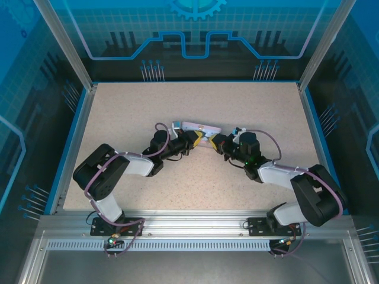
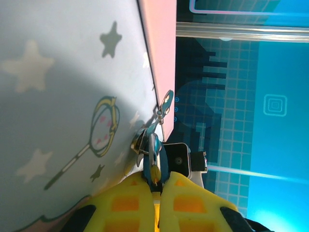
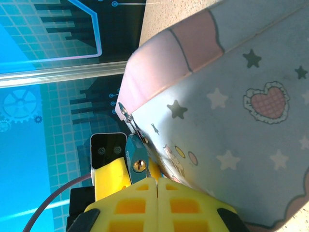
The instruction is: Unlock a padlock with a key
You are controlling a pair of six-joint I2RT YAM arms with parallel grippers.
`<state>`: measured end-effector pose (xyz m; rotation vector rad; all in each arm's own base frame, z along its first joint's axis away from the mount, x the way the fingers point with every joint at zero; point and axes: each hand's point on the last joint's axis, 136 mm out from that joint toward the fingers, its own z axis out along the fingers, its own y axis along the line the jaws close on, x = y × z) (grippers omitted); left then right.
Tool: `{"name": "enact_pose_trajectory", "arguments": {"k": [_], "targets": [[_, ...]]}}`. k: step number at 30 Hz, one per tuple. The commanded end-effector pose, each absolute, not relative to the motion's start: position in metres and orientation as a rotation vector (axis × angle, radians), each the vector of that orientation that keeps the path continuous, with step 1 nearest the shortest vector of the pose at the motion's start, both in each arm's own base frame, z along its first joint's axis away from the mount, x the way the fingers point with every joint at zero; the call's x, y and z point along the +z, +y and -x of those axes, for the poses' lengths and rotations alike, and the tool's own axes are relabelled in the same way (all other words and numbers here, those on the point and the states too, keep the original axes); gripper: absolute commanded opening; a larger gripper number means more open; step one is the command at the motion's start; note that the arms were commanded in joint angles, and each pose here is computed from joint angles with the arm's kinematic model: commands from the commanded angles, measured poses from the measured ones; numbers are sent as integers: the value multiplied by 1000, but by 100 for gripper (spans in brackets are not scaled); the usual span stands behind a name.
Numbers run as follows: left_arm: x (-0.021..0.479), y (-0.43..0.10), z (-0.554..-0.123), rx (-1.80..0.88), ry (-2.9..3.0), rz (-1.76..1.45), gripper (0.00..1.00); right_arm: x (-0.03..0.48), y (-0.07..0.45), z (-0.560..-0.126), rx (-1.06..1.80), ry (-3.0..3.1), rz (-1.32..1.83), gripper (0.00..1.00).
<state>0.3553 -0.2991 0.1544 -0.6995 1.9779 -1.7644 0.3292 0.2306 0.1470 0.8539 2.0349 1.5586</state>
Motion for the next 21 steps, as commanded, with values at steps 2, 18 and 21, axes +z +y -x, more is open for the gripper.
{"name": "enact_pose_trajectory", "arguments": {"k": [2,18,21], "targets": [[184,-296,-352,-1840,1885,658,0,148,228,-330,1540,1992,-889,0],[180,-295,-353,-1850,1886,668,0,150,227,-331,1521,1974,-899,0],[180,-296,-352,-1852,1886,666,0,151,230,-332,1526,1977,-891,0]]}}
